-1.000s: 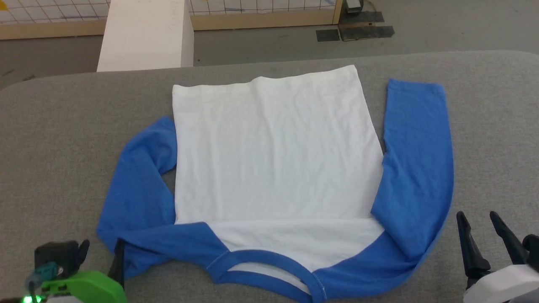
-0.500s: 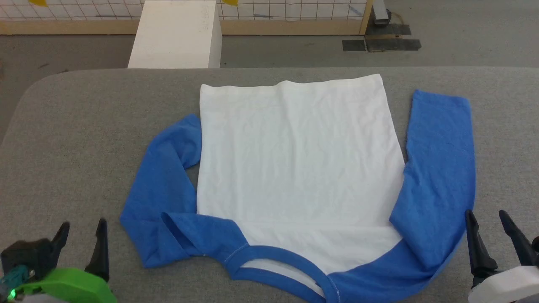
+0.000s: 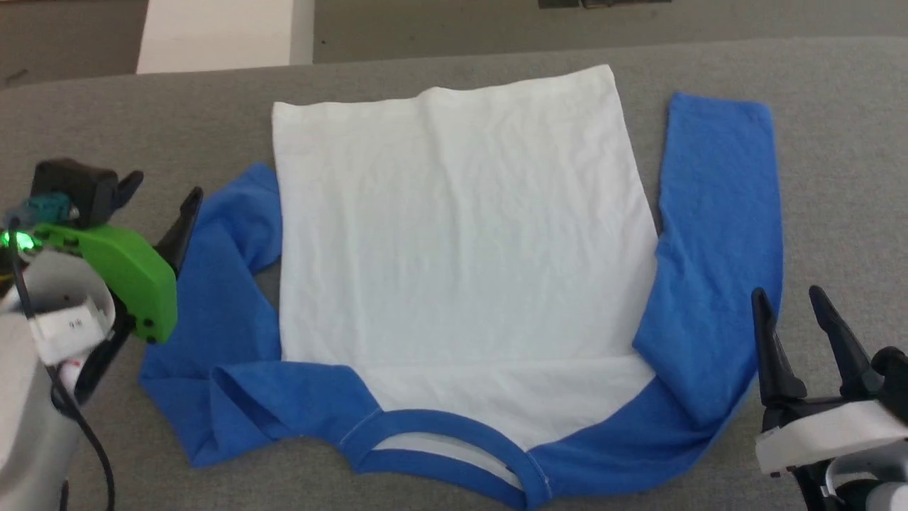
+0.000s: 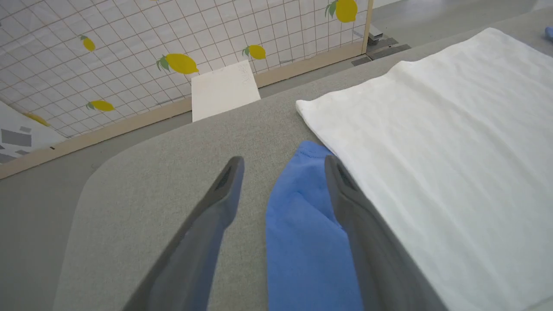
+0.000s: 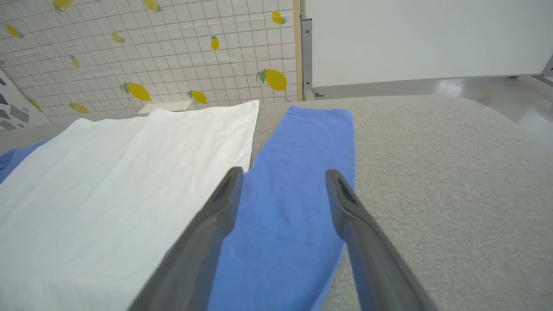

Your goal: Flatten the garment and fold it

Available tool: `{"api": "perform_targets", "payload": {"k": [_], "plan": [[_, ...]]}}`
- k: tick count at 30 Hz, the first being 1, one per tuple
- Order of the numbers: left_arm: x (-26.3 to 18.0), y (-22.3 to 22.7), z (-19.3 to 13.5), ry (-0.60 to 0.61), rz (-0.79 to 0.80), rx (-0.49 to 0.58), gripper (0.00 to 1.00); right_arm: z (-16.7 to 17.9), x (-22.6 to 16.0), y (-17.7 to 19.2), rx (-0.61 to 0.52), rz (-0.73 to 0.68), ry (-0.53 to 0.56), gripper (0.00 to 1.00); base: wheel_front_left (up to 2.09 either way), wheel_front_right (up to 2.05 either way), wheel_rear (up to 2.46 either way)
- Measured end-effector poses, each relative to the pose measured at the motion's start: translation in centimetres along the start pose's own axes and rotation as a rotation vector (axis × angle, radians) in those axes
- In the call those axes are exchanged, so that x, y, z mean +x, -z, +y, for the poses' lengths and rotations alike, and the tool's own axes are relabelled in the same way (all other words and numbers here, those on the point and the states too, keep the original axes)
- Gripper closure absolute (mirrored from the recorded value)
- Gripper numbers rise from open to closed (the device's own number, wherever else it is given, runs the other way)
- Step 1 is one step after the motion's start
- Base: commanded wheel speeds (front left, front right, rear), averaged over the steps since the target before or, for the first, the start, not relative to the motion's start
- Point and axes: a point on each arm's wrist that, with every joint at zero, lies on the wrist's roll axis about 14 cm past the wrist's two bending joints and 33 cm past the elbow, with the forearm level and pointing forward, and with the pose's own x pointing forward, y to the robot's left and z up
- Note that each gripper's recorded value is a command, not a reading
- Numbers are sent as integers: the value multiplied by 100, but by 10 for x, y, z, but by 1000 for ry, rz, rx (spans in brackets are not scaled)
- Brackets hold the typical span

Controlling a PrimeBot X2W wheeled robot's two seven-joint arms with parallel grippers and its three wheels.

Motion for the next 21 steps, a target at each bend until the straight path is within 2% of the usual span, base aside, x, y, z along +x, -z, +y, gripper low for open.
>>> {"api": "perform_targets", "payload": {"k": [4, 12, 21], "plan": [[36, 4, 0, 43, 95, 32, 0, -5, 7, 4, 9, 4, 17, 0, 0, 0, 0], [90, 41, -13, 110, 343, 57, 0, -22, 14, 10, -4, 7, 65, 0, 0, 0, 0], [103, 99, -15, 64, 668, -40, 0, -36, 12, 19, -19, 36, 107, 0, 0, 0, 0]]}}
